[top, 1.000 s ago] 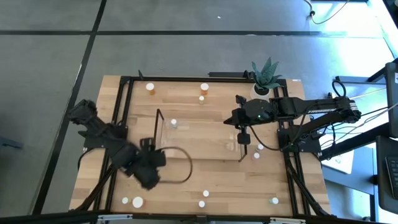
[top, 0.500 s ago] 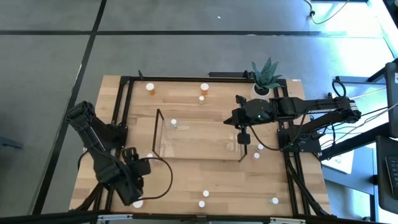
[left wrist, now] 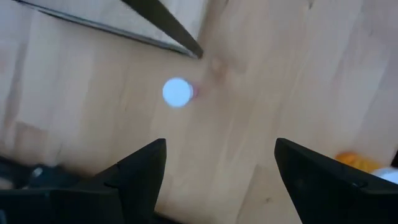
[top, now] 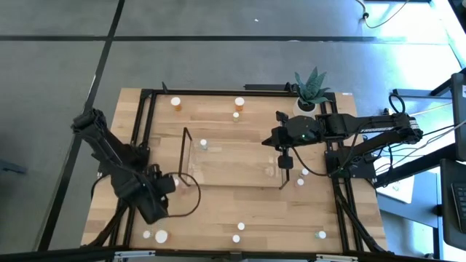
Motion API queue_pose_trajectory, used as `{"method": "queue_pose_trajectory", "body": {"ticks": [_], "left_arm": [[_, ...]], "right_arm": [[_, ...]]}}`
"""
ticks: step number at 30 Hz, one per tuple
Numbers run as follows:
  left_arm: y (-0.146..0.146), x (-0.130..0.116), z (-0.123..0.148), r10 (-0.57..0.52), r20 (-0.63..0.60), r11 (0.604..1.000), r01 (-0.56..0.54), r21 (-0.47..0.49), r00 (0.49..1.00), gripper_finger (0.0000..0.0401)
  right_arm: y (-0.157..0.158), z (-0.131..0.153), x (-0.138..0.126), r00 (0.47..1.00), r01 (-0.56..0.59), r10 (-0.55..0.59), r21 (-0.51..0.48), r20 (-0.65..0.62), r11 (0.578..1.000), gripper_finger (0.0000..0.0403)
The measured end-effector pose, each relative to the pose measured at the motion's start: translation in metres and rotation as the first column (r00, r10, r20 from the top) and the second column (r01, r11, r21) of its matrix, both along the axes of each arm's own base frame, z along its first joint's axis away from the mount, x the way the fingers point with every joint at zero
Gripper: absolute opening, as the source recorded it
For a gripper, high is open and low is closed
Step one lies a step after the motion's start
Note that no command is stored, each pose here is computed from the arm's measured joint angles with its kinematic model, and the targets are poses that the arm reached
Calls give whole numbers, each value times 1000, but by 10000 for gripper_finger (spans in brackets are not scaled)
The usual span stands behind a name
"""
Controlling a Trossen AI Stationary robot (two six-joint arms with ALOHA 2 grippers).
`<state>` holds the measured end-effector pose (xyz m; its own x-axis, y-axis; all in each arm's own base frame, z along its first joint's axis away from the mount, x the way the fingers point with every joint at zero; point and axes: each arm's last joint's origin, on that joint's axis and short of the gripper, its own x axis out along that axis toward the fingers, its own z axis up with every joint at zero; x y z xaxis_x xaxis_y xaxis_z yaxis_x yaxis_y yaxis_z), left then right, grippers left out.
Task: Pick and place medicine bottles onto shelf by color
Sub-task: Put the top left pink pill bottle on the shelf
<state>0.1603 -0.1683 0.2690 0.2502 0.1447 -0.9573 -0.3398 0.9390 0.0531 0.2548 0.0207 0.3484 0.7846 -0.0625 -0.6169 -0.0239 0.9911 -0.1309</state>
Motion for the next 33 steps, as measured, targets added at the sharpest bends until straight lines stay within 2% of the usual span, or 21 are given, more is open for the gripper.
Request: {"method": "queue_pose_trajectory", "body": {"ticks": [4,12,18,33], "left_arm": [[13,-7,-8,7,85,999,-3,-40,996,293],[30,-22,-47,23,83,999,-21,-24,996,293],[36,-19,-67,93,108,995,-87,-54,990,293],[41,-6,-78,147,139,989,-148,-6,979,293]], "right_arm": [[0,0,0,1000,0,0,0,0,1000,10],[0,0,0,1000,0,0,0,1,1000,10],[0,0,0,1000,0,0,0,1,1000,10],[0,0,0,1000,0,0,0,2,1000,10]]}}
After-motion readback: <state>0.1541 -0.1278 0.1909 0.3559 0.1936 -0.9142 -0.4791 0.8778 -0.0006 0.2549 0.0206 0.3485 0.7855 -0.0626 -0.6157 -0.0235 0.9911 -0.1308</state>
